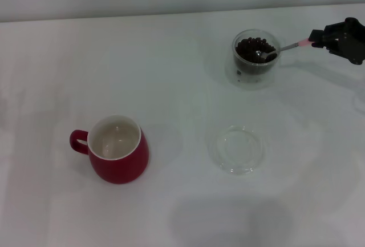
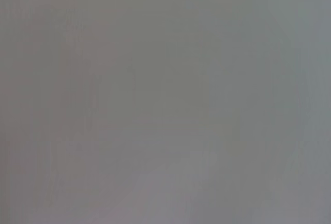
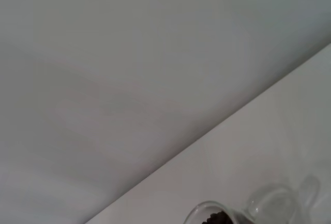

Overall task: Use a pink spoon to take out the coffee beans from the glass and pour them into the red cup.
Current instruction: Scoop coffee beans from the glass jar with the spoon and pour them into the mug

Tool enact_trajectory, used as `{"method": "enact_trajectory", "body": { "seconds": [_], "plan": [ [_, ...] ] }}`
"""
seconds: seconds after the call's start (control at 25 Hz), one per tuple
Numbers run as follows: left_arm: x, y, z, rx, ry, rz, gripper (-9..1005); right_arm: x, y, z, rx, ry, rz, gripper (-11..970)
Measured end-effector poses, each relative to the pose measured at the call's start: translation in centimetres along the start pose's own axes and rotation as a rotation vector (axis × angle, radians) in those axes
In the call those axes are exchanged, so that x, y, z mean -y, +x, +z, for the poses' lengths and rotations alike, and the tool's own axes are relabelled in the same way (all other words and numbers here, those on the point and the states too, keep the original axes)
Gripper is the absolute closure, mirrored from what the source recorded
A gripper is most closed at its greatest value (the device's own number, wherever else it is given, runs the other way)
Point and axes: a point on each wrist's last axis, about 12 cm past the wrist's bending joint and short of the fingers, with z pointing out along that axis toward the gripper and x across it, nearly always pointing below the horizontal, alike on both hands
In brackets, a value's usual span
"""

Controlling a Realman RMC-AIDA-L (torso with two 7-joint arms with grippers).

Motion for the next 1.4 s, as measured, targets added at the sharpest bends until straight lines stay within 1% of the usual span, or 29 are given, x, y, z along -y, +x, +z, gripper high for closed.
{"method": "enact_trajectory", "body": {
  "seconds": [0.24,0.52,1.08,1.4],
  "plan": [
    [-0.02,0.01,-0.04,-0.001,-0.001,0.0,271,0.1,0.11,0.19,-0.012,-0.005,0.028,718],
    [-0.04,0.0,-0.01,0.0,-0.001,0.002,271,-0.01,-0.05,0.04,0.005,-0.038,0.068,716],
    [0.05,-0.05,0.12,0.003,0.003,0.006,270,0.34,0.12,0.12,0.0,-0.041,0.133,711],
    [0.13,-0.14,0.34,0.007,0.005,0.008,270,0.13,-0.44,-0.08,0.024,-0.056,0.158,708]
  ]
}}
